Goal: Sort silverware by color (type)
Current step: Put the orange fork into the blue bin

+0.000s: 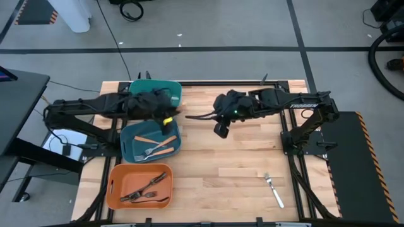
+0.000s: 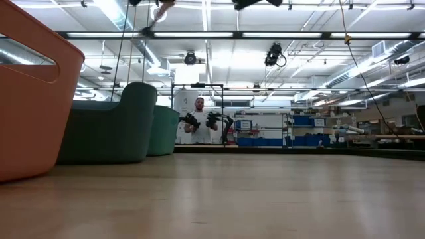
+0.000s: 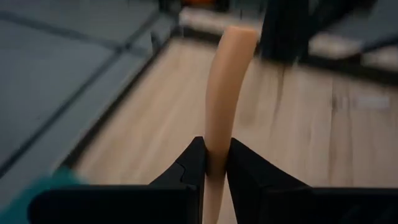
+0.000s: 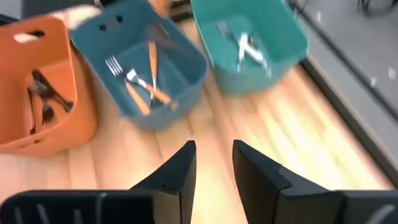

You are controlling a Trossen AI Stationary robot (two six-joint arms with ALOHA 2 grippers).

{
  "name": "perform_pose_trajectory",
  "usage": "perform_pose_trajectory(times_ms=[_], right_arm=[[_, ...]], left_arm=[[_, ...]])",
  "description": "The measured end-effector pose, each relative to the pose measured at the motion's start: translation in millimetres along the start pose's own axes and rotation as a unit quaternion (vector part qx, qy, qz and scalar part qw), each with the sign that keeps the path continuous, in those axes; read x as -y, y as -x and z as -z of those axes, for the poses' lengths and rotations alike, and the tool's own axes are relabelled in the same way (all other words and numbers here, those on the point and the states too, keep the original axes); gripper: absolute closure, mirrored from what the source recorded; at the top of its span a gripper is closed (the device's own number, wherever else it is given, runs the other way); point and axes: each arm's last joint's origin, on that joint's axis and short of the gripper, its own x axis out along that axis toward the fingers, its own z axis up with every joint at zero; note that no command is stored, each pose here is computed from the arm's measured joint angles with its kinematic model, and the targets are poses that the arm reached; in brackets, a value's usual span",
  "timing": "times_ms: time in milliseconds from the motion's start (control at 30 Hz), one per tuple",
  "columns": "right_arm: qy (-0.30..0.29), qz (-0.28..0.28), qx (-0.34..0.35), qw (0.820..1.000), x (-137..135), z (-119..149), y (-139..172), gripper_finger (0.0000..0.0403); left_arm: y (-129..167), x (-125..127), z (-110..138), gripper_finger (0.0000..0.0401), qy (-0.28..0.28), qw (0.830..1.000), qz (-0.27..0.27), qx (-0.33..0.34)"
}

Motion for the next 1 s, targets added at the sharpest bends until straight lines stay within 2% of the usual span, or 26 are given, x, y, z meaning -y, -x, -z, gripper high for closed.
perform_pose_trajectory(times_ms=[167,367,467,700,900,1000], right_arm=[[-0.059,0.024,-0.075,0.995,-1.2,17.2,3.3,0.029],[-0.136,0.07,-0.163,0.975,-8.3,44.5,6.4,0.029],[-0.154,0.074,-0.195,0.966,-18.1,59.9,3.4,0.029],[-0.19,0.092,-0.237,0.948,-46.2,98.6,-1.3,0.029],[-0.232,0.108,-0.256,0.932,-67.7,126.8,3.5,0.029],[-0.255,0.114,-0.267,0.922,-77.4,140.0,7.8,0.029]], left_arm=[[13.1,3.9,28.9,0.0349,-0.001,0.991,-0.001,-0.133],[12.3,14.6,59.7,0.0343,-0.037,0.968,0.003,-0.248],[5.8,17.7,73.5,0.0341,-0.046,0.964,0.004,-0.26],[-13.5,14.2,123.7,0.0337,-0.054,0.935,-0.01,-0.351],[-24.1,8.5,163.6,0.0336,-0.039,0.913,-0.038,-0.405],[-27.1,8.0,176.1,0.0336,-0.021,0.905,-0.031,-0.424]])
